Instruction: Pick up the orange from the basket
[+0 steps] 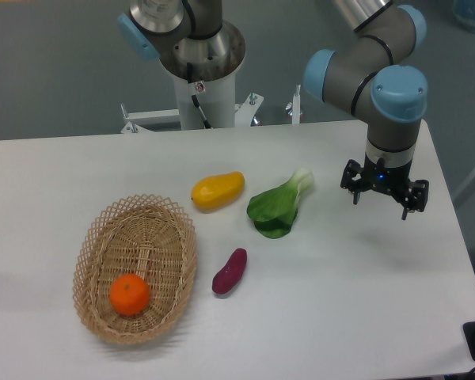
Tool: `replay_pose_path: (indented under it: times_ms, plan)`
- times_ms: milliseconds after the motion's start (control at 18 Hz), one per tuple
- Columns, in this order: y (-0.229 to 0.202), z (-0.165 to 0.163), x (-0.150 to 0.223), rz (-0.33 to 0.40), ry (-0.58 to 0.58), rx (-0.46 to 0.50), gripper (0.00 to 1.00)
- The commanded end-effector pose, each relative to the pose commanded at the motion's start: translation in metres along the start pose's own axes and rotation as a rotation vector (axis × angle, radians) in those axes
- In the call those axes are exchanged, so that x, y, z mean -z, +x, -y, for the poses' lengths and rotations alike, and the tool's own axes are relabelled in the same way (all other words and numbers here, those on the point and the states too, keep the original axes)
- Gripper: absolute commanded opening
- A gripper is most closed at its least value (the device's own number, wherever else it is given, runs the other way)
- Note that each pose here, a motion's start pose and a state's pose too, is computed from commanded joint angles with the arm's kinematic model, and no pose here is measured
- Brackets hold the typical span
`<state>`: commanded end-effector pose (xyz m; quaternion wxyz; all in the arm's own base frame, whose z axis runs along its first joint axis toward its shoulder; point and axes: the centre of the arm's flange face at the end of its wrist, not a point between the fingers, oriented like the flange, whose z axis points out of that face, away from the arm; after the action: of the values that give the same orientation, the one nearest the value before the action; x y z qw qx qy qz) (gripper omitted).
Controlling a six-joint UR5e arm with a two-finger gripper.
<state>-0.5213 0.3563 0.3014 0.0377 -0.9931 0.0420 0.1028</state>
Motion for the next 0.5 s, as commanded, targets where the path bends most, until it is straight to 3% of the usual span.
replay_pose_path:
  times_ms: [500]
  plan:
    - [0.0027,0.0039,0.0092,0.010,0.013,0.003,1.00]
